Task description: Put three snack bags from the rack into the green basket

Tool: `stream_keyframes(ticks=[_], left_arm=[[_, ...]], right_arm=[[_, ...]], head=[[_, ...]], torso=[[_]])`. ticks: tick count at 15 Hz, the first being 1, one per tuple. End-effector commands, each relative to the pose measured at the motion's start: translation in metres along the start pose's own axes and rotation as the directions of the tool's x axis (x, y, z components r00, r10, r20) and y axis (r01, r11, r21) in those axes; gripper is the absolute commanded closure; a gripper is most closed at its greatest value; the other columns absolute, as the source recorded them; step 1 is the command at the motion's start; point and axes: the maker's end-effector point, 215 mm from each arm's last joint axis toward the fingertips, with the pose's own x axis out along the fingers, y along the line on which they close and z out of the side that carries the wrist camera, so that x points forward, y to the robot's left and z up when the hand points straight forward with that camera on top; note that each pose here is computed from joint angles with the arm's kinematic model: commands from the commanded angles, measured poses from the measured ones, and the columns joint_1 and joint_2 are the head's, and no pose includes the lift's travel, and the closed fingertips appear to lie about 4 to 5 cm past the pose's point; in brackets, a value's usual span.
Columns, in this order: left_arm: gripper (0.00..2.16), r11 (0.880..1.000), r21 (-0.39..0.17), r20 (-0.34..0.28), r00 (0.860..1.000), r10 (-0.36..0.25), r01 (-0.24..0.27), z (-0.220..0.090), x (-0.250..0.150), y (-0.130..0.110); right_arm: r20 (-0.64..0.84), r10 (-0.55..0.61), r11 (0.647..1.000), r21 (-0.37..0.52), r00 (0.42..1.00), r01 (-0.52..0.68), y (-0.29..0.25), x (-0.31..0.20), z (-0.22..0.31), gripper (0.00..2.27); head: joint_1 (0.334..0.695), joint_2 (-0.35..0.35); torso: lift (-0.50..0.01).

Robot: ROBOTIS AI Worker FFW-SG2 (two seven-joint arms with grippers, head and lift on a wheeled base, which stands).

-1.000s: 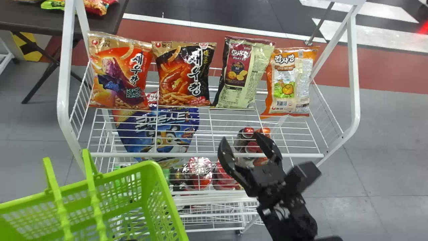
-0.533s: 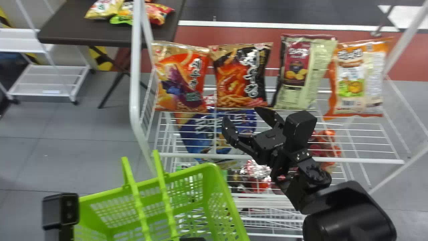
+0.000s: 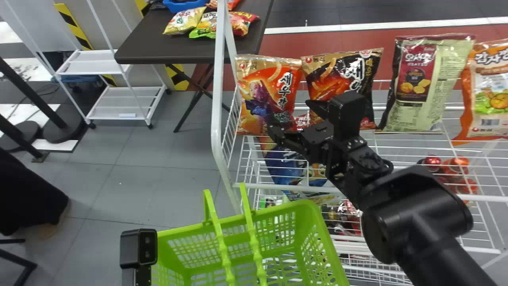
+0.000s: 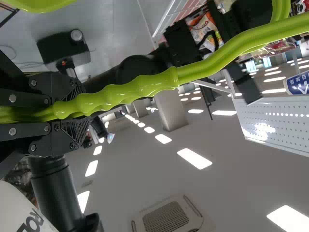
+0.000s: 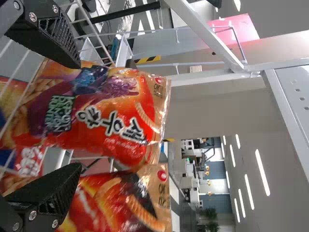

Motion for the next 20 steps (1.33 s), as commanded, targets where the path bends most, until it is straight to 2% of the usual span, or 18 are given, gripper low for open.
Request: stream_keyframes(ticks=[1, 7, 9, 11, 12, 14, 20], left_arm=[[2.15, 1.000, 0.000, 0.001, 1.000, -0.003, 0.003, -0.001, 0.000, -0.002], [2.15, 1.000, -0.002, -0.001, 1.000, -0.012, 0.011, -0.004, 0.000, -0.006], [2.15, 1.000, -0.003, 0.000, 1.000, -0.012, 0.012, -0.005, -0.001, -0.006], [2.15, 1.000, -0.007, 0.001, 1.000, -0.014, 0.014, -0.006, -0.002, -0.006], [2.15, 1.000, -0.006, 0.001, 1.000, -0.014, 0.014, -0.006, -0.001, -0.007], [2.15, 1.000, -0.006, 0.000, 1.000, -0.014, 0.014, -0.007, -0.001, -0.007], [2.15, 1.000, -0.002, -0.003, 1.000, -0.005, 0.005, -0.008, -0.002, -0.010]], right_arm=[[-0.048, 0.016, 0.999, -0.037, 0.999, -0.017, -0.003, 0.022, -0.011, 0.08], [-0.159, 0.062, 0.989, -0.123, 0.985, -0.082, -0.010, 0.040, -0.050, 0.13], [-0.170, 0.110, 0.984, -0.119, 0.979, -0.131, -0.002, 0.040, -0.052, 0.66], [-0.176, 0.138, 0.979, -0.126, 0.975, -0.162, 0.004, 0.041, -0.050, 1.75], [-0.179, 0.139, 0.978, -0.127, 0.974, -0.163, 0.004, 0.042, -0.050, 2.09], [-0.175, 0.165, 0.978, -0.097, 0.971, -0.184, 0.007, 0.040, -0.049, 2.25], [-0.155, 0.178, 0.977, -0.091, 0.972, -0.193, 0.029, 0.027, -0.036, 2.25]], head=[[0.695, 0.211], [0.695, 0.238], [0.695, 0.238], [0.695, 0.249], [0.695, 0.253], [0.695, 0.255], [0.695, 0.269]], torso=[[0.000], [0.000], [0.000], [0.000], [0.000], [0.000], [0.000]])
